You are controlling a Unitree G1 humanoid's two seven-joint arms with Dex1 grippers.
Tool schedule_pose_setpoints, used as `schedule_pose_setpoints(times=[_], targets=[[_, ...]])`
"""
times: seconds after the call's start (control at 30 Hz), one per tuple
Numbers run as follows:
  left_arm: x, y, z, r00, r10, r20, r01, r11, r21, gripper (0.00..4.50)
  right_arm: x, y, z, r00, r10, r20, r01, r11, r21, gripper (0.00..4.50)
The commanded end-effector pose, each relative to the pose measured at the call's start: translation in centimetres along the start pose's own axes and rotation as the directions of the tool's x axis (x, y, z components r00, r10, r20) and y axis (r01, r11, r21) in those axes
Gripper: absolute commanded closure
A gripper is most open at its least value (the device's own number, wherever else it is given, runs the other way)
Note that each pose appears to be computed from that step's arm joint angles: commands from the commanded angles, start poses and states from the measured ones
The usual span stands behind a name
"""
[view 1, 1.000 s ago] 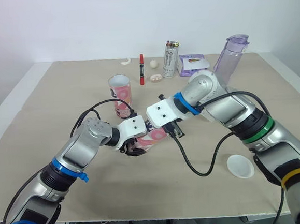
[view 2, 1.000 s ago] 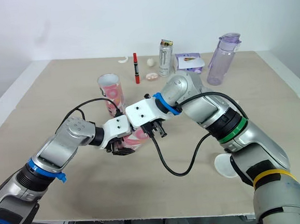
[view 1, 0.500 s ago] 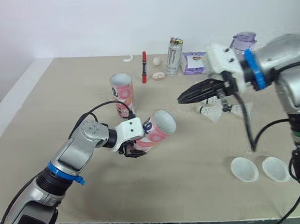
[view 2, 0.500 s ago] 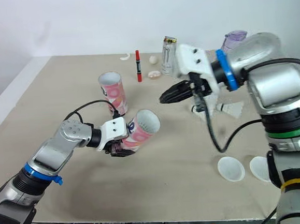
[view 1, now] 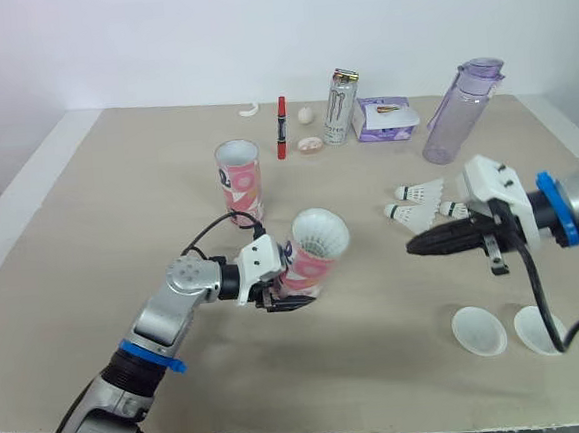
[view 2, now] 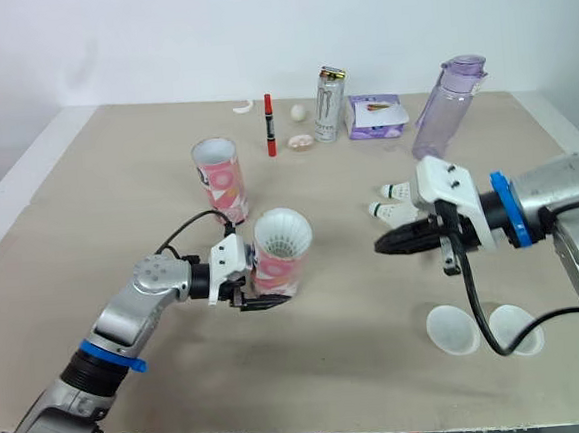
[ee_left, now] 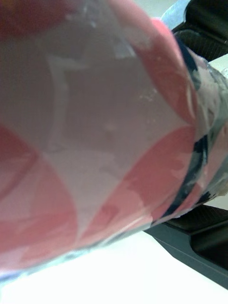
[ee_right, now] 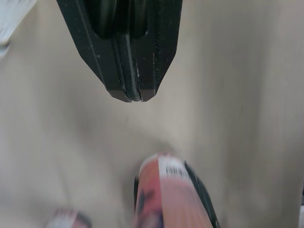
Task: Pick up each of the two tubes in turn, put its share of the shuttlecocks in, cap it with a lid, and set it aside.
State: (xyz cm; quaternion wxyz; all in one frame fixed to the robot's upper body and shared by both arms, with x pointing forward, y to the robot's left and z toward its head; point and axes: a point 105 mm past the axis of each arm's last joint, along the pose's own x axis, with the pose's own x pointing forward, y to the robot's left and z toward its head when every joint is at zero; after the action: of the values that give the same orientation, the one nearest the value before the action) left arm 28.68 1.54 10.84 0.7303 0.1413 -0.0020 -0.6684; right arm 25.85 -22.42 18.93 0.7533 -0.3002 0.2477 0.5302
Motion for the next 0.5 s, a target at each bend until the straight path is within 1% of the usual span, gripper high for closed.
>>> schedule_pose_setpoints(times=[0.03,0.17,0.27,0.3,0.33,0.37,0.4,0.43,0.47,0.5], targets=[[0.7,0.1,0.4,0.996,0.01,0.094,-0.007,1.0,-0.029,1.05,-1.6,-0.5,-2.8,0.99,-0.073,-0.121,0.073,0.997,-0.006,4.41],[1.1,-0.2,-1.0,0.999,-0.003,0.052,0.005,0.999,-0.034,1.05,-2.0,-0.2,-4.7,0.983,-0.082,-0.164,0.09,0.995,0.042,4.41],[1.1,-0.3,-1.4,0.999,0.001,0.044,0.001,0.999,-0.043,1.05,-2.3,0.0,-5.7,0.979,-0.076,-0.191,0.092,0.993,0.078,4.41],[1.1,-0.3,-1.6,0.999,0.0,0.036,0.002,0.999,-0.041,1.05,-2.4,0.0,-5.9,0.978,-0.076,-0.195,0.096,0.991,0.093,4.15],[1.2,-0.4,-1.7,0.999,-0.002,0.038,0.004,0.999,-0.047,1.05,-2.5,0.2,-6.2,0.977,-0.07,-0.203,0.096,0.988,0.12,3.72],[1.2,-0.5,-1.7,0.999,-0.004,0.04,0.006,0.999,-0.051,1.05,-2.6,0.2,-6.4,0.976,-0.066,-0.208,0.096,0.986,0.138,3.72],[1.2,-0.6,-1.7,0.999,-0.005,0.043,0.007,0.999,-0.054,1.05,-2.6,0.3,-6.6,0.975,-0.066,-0.213,0.098,0.985,0.144,3.36],[1.3,-0.6,-1.7,0.999,-0.008,0.043,0.01,0.998,-0.057,1.05,-2.5,0.3,-6.7,0.975,-0.067,-0.214,0.1,0.984,0.15,3.09],[1.3,-0.7,-1.7,0.999,-0.01,0.043,0.013,0.998,-0.061,1.05,-2.4,0.3,-6.8,0.975,-0.067,-0.211,0.102,0.982,0.16,2.55],[1.4,-0.8,-1.9,0.999,-0.016,0.045,0.019,0.997,-0.075,1.05,-2.3,0.3,-7.0,0.973,-0.069,-0.221,0.106,0.981,0.161,2.4]])
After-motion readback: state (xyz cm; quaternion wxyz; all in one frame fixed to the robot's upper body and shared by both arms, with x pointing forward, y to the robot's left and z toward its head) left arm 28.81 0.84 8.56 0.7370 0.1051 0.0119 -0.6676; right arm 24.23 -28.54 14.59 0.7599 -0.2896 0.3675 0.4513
